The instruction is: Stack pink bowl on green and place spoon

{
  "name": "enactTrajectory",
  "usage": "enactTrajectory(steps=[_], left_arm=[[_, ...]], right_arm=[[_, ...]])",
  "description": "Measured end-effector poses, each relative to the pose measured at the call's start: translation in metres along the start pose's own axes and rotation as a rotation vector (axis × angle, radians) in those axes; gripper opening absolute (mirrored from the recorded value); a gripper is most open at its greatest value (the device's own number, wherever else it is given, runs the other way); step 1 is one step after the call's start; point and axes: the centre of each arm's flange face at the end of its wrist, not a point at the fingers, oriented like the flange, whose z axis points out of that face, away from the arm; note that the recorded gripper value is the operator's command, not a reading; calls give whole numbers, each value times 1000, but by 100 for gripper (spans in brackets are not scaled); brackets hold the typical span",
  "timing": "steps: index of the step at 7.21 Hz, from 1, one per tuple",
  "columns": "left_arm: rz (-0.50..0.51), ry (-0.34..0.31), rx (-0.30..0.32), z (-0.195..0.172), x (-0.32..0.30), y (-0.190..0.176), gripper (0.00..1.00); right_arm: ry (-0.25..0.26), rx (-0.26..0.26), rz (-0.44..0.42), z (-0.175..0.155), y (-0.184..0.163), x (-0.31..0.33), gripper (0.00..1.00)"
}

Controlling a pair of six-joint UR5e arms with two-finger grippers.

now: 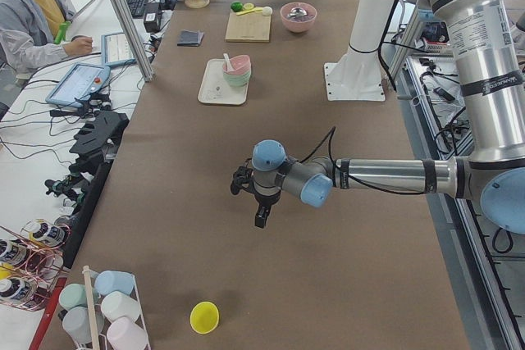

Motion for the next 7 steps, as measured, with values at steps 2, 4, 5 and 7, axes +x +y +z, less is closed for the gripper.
enactTrajectory(steps=[2, 4, 5, 7], left_arm=[[1, 0, 2, 0, 0, -2, 98], [2, 1, 4, 0, 1, -3, 98], [3, 1, 4, -1, 2, -4, 98], [3, -2, 8, -1, 2, -9, 98]], right_arm=[[-1, -6, -4, -2, -1, 0, 100], [-1, -5, -6, -3, -2, -1, 100], [-2, -5, -6, -3, -2, -1, 100], [-2, -5, -5, -2, -1, -1, 100]])
